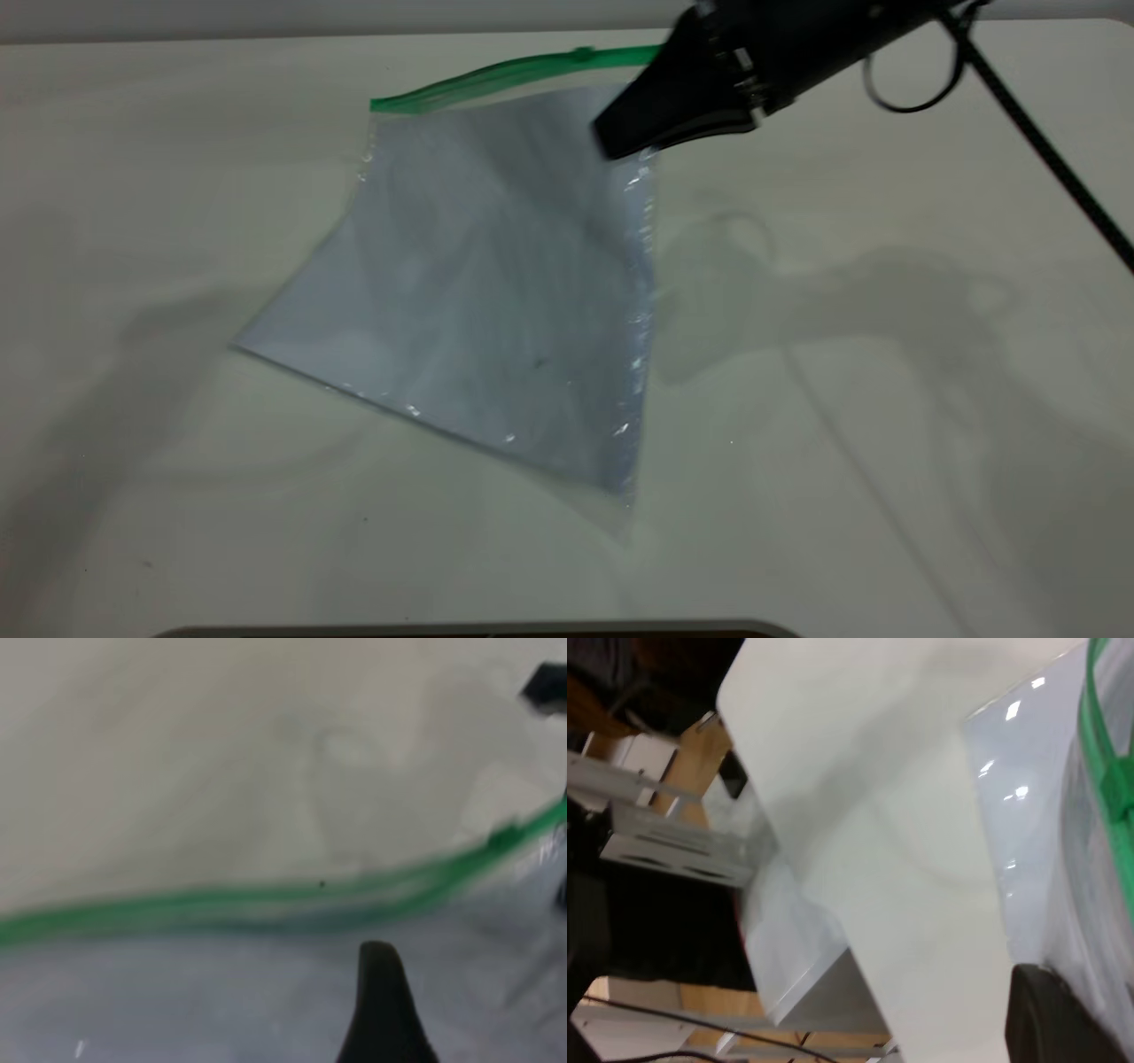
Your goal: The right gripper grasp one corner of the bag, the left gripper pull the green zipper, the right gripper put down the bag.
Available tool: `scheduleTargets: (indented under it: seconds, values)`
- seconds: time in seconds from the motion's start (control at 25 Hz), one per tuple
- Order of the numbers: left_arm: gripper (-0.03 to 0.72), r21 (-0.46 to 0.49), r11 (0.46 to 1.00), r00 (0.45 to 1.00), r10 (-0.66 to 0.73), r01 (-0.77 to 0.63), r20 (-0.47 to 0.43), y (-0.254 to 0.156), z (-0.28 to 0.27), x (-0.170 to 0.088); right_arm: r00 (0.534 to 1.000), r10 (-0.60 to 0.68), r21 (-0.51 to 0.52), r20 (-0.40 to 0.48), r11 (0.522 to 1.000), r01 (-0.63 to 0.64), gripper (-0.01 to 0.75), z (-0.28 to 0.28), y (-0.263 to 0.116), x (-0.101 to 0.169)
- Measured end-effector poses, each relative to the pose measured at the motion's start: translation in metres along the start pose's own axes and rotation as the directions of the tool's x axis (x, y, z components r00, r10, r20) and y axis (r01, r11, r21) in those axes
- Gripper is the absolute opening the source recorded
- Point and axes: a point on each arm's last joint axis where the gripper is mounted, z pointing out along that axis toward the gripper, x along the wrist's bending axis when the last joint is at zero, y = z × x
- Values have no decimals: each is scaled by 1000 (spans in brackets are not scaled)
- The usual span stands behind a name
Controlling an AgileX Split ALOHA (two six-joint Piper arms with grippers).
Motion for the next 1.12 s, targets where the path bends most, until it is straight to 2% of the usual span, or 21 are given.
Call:
scheduleTargets:
  seconds: [0.16,0.32,0.44,0.64,0.96,1.12]
  values:
    - [575,24,995,990,91,-94,103,11,30,7,1000,-8,9,-19,1000,8,33,7,0,6]
    - [575,30,992,970,114,-123,213,15,57,11,1000,-7,7,-19,1000,7,33,6,0,5]
    - [570,35,990,957,120,-134,264,16,68,11,1000,-7,7,-19,1000,7,33,6,0,5]
    - [545,42,989,948,122,-140,293,17,72,8,1000,-7,7,-19,1000,7,33,6,0,5]
    - [433,48,988,945,125,-145,301,18,75,5,1000,-7,5,-19,1000,7,33,6,0,5]
    - [412,50,988,945,127,-148,303,17,76,4,1000,-7,4,-19,1000,7,33,6,1,5]
